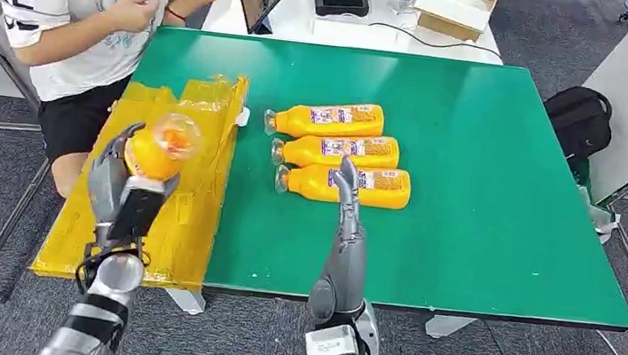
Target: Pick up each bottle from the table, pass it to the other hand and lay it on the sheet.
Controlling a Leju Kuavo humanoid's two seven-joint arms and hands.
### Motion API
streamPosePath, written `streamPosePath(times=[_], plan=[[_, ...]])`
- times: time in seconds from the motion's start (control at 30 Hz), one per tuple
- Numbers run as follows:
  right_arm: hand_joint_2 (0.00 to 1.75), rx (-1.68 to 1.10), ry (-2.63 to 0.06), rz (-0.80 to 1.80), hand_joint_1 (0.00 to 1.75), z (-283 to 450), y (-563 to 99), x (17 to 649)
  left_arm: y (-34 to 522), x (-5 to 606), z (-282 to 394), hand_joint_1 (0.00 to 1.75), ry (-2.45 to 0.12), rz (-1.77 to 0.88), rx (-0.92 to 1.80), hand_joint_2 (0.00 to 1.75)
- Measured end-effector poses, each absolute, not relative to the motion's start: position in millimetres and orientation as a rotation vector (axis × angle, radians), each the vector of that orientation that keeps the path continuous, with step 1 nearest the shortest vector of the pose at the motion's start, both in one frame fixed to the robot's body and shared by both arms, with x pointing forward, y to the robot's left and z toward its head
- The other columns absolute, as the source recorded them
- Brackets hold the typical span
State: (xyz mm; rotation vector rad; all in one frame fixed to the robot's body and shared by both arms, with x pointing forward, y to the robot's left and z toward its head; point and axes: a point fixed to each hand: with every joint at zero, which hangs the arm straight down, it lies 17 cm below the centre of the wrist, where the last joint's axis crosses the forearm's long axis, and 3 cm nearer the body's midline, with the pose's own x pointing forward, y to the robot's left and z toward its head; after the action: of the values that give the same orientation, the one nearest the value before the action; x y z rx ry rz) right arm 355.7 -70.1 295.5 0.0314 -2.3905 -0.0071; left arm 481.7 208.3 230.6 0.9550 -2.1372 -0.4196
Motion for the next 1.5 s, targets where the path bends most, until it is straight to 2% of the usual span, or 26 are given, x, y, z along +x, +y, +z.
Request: streamPosePath(times=[0.07,0.2,0.3,0.4,0.63,0.97,1.0,1.03,1.23,1.27,1.5], plan=[[0.00,0.043,-2.403,-0.025,0.00,301.9,-70.3,353.1,207.6,495.6,224.3,1.75,-2.085,-0.642,1.118,1.75],[0.00,0.094,-2.407,-0.049,0.00,308.6,-67.9,350.7,211.7,519.8,187.1,1.75,-1.934,-1.015,1.274,1.75],[0.00,0.136,-2.407,-0.049,0.00,311.2,-64.5,350.6,223.4,533.6,146.0,1.75,-1.807,-1.269,1.255,1.75],[0.00,0.152,-2.407,-0.043,0.00,311.7,-62.6,350.2,243.8,541.2,114.3,1.75,-1.687,-1.405,1.201,1.75],[0.00,0.180,-2.402,-0.041,0.00,311.4,-60.7,350.0,275.2,543.6,68.1,1.75,-1.514,-1.479,1.050,1.75],[0.00,0.201,-2.388,-0.009,0.00,306.1,-54.0,350.2,284.2,541.4,41.9,1.75,-1.414,-1.466,0.919,1.75],[0.00,0.202,-2.387,-0.004,0.00,305.5,-53.1,350.2,284.6,541.6,40.5,0.31,-1.407,-1.461,0.904,1.75],[0.00,0.204,-2.384,0.000,0.00,304.7,-52.4,350.4,285.0,541.6,38.5,0.00,-1.398,-1.456,0.888,1.75],[0.00,0.219,-2.362,0.023,0.00,298.3,-47.5,352.0,287.8,543.2,36.1,0.00,-1.375,-1.427,0.860,1.75],[0.00,0.223,-2.359,0.026,0.00,297.6,-46.8,352.0,288.6,543.7,36.3,0.00,-1.372,-1.424,0.863,0.00],[0.00,0.233,-2.328,0.043,0.00,290.0,-42.8,354.9,288.2,542.8,30.7,0.00,-1.352,-1.371,0.778,0.00]])
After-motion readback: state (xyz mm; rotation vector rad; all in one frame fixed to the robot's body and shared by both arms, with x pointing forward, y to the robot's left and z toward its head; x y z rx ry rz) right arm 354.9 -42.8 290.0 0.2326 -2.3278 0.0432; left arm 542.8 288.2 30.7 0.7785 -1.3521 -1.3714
